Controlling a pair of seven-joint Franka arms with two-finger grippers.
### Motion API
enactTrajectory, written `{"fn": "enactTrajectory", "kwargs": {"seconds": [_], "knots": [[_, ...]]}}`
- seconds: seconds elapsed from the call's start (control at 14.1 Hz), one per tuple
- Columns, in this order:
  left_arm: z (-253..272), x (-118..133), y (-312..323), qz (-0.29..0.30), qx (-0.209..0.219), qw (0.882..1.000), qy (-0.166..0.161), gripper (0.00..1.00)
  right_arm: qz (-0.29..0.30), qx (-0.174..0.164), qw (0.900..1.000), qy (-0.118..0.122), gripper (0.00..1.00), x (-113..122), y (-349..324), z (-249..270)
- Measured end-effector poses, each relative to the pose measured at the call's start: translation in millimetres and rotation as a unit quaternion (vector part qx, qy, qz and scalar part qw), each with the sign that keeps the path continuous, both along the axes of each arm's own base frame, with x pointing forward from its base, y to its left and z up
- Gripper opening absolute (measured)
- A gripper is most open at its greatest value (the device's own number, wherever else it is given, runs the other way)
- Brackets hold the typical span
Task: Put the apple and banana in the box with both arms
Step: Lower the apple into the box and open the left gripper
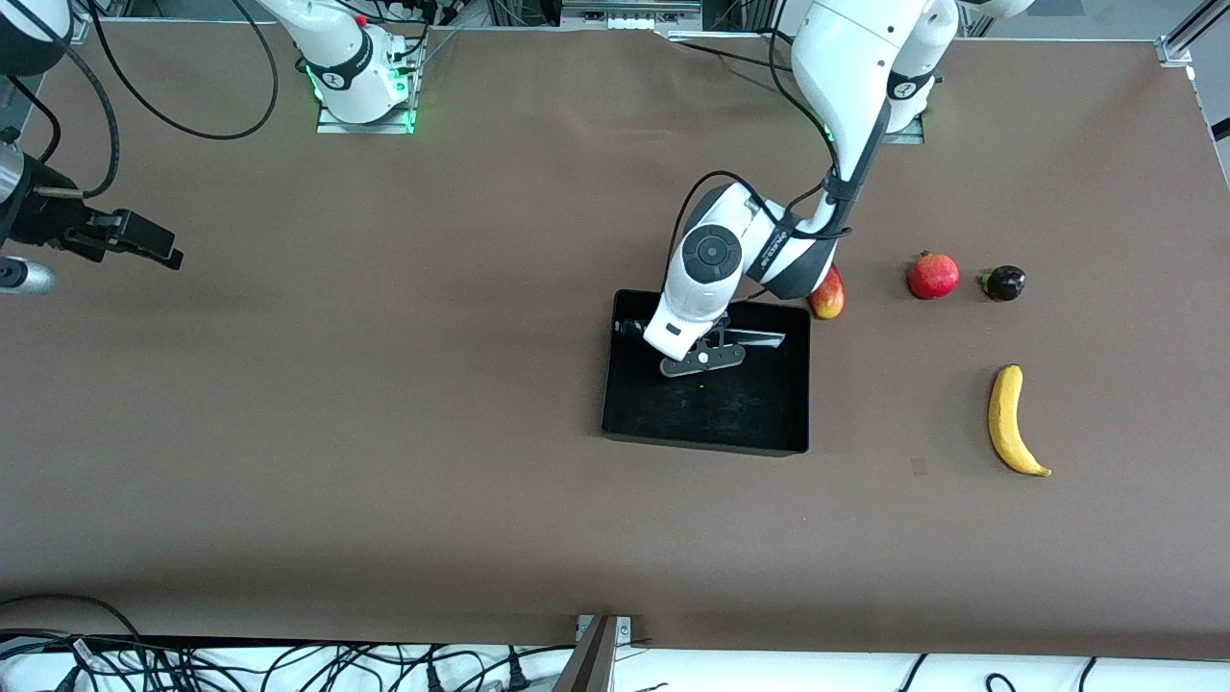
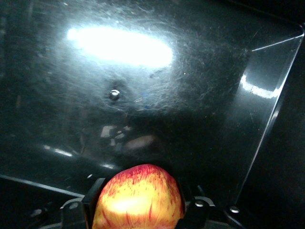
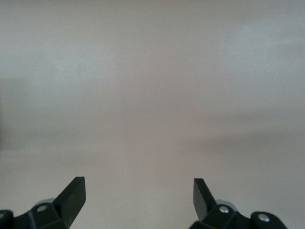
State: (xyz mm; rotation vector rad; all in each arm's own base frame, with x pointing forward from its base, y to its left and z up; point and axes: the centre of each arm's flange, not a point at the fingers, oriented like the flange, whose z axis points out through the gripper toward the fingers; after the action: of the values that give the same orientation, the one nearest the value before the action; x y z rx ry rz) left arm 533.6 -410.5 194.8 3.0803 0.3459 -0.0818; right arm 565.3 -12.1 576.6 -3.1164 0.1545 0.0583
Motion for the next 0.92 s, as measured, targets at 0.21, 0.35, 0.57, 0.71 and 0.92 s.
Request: {"fn": "enactTrajectory", "kwargs": {"seconds": [0.21, 0.35, 0.57, 0.71, 0.92], "knots": [[-4, 0, -1, 0.000, -0.001, 1.000, 0.000, 0.65, 0.001, -0.002, 1.000, 0.020, 1.00, -7, 0, -2], [-4, 0, -1, 0.000, -0.002, 1.000, 0.000, 0.65, 0.001, -0.003, 1.000, 0.023, 1.00, -7, 0, -2], [-7, 0, 1, 0.002, 0.000, 1.000, 0.003, 0.80, 0.001, -0.005, 1.000, 0.010, 1.00, -4, -1, 1], [-4, 3, 4, 0.003, 0.010, 1.000, 0.019, 0.98, 0.001, -0.006, 1.000, 0.009, 1.00, -4, -1, 1], [52, 38, 17, 0.020, 0.018, 0.999, 0.036, 1.00, 0.001, -0.005, 1.000, 0.010, 1.00, -3, -1, -1]]}}
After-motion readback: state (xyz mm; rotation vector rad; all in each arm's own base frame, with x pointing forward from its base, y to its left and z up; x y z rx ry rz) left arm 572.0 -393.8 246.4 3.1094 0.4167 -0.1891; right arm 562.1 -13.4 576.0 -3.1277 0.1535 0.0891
